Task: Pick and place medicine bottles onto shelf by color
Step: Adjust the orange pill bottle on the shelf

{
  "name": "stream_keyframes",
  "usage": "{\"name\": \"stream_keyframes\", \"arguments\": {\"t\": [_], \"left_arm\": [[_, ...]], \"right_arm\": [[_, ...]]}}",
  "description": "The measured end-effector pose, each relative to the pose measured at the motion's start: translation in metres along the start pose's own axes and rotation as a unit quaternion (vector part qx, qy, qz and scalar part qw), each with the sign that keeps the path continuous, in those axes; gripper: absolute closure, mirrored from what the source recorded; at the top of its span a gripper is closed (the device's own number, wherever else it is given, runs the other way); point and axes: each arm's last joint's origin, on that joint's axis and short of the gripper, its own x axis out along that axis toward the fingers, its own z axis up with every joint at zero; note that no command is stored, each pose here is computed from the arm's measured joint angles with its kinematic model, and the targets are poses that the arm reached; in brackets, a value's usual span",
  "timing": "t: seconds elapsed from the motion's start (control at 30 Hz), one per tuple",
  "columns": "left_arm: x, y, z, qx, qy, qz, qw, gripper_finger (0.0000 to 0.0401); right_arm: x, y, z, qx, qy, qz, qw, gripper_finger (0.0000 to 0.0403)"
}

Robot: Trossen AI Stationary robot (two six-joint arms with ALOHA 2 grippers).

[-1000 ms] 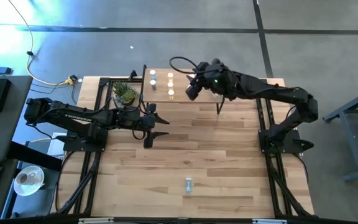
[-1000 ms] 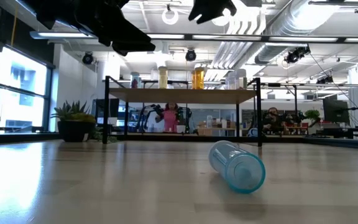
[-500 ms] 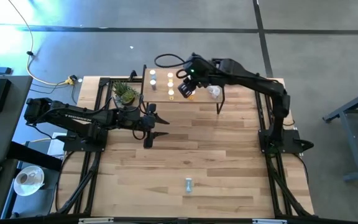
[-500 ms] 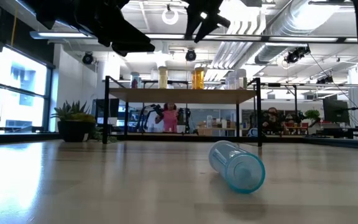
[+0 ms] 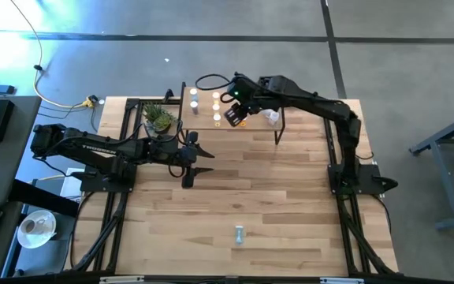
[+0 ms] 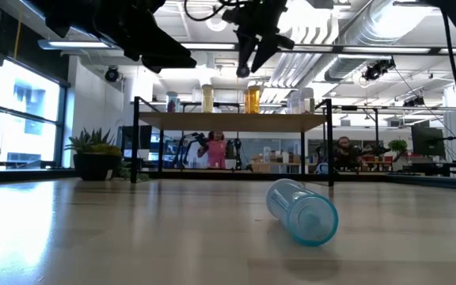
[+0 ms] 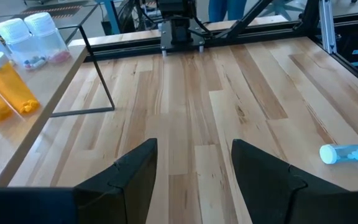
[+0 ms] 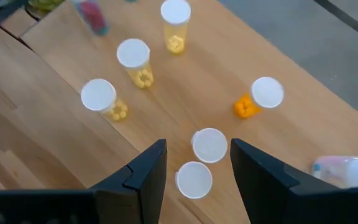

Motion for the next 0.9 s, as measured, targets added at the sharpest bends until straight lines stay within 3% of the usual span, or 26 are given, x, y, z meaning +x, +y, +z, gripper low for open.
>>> {"name": "stream_keyframes", "arguments": {"t": [0.4, 0.9], "left_arm": [[0.000, 0.000, 0.000, 0.000, 0.000, 0.000, 1.000, 0.0203], [0.000, 0.000, 0.000, 0.000, 0.000, 0.000, 1.000, 0.0203]], "right_arm": [[0.033, 0.001, -0.001, -0.006, 0.041, -0.025, 0.999, 0.0234], [0.034, -0.002, -0.001, 0.000, 0.047, -0.031, 0.998, 0.0234]]}}
